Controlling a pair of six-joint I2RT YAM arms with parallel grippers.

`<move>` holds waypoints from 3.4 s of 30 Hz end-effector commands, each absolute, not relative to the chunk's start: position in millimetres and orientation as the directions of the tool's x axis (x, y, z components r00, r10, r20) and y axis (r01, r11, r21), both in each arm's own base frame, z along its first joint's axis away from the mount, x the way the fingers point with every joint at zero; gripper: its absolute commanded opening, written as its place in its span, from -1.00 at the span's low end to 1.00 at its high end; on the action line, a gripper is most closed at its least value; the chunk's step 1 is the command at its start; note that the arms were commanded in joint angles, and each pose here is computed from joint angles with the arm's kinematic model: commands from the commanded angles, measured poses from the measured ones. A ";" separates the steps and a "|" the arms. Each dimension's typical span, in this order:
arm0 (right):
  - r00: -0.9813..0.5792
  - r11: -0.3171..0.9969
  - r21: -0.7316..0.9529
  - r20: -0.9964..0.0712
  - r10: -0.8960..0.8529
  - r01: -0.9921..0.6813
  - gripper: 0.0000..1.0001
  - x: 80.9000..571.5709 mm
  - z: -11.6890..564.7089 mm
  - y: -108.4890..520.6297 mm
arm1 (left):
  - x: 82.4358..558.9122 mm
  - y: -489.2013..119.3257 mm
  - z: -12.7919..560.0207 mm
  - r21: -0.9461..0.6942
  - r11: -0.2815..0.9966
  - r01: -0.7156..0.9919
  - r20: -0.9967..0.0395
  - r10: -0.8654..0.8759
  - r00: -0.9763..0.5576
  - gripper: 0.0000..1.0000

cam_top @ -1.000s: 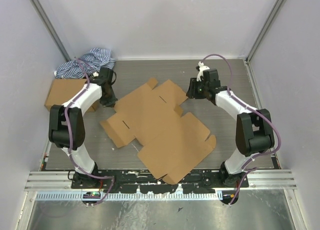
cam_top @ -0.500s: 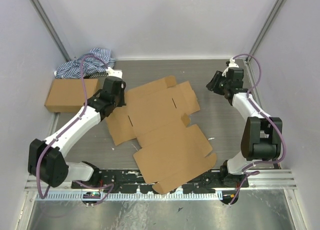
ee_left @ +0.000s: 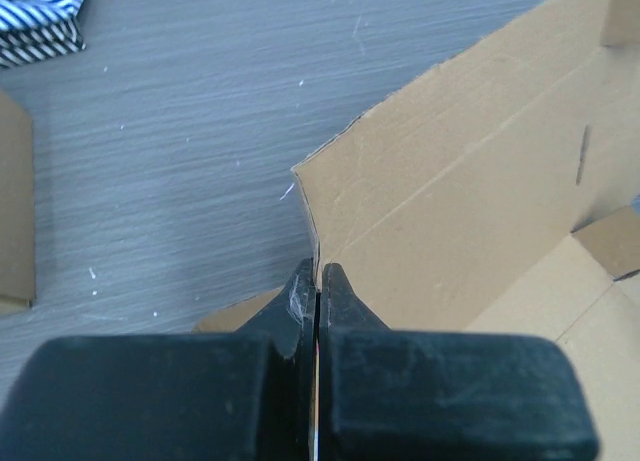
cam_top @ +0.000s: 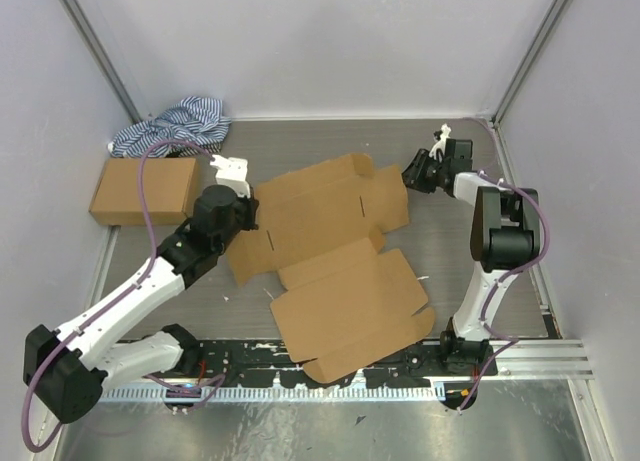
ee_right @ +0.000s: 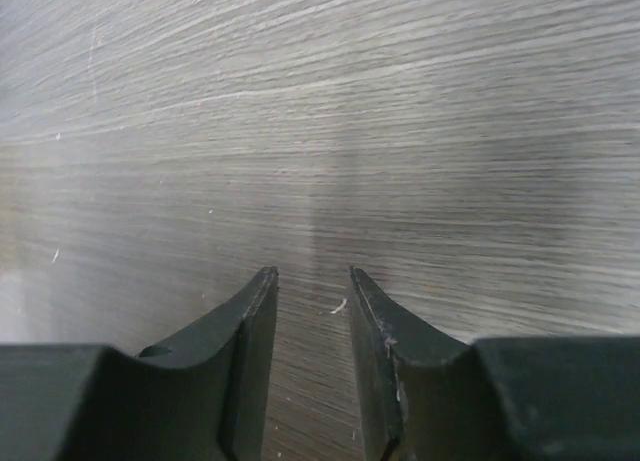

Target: Fold the paper box

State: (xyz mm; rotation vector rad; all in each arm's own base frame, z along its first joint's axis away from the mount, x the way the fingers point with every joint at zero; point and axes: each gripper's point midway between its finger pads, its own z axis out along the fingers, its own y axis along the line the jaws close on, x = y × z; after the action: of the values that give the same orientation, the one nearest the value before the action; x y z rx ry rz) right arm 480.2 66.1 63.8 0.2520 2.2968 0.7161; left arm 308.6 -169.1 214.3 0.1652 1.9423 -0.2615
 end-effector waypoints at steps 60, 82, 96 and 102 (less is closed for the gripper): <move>-0.636 0.821 0.521 -0.721 0.276 -0.234 -0.23 343.9 132.8 90.8 | 206.7 -217.8 175.6 0.686 0.725 0.058 -0.725 0.688 -0.020 -1.00; -0.600 0.768 0.541 -0.755 0.265 -0.343 -0.16 362.1 126.4 103.3 | 186.4 -257.9 180.7 0.792 0.611 -0.012 -0.607 0.788 0.101 -0.99; -0.612 0.861 0.475 -0.740 0.279 -0.182 -0.11 396.2 122.8 68.7 | 191.7 -271.4 163.7 0.766 0.643 -0.015 -0.640 0.764 0.087 -0.91; -0.567 0.873 0.475 -0.752 0.336 -0.113 -0.02 393.3 154.5 57.5 | 190.6 -270.9 163.1 0.761 0.648 -0.012 -0.645 0.759 0.087 -0.91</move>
State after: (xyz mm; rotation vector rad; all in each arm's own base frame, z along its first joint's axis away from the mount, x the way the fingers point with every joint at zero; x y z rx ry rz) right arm 385.0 67.9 107.4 0.1229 2.1838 0.6586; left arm 188.0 -262.0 137.9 0.6238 1.4817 0.6854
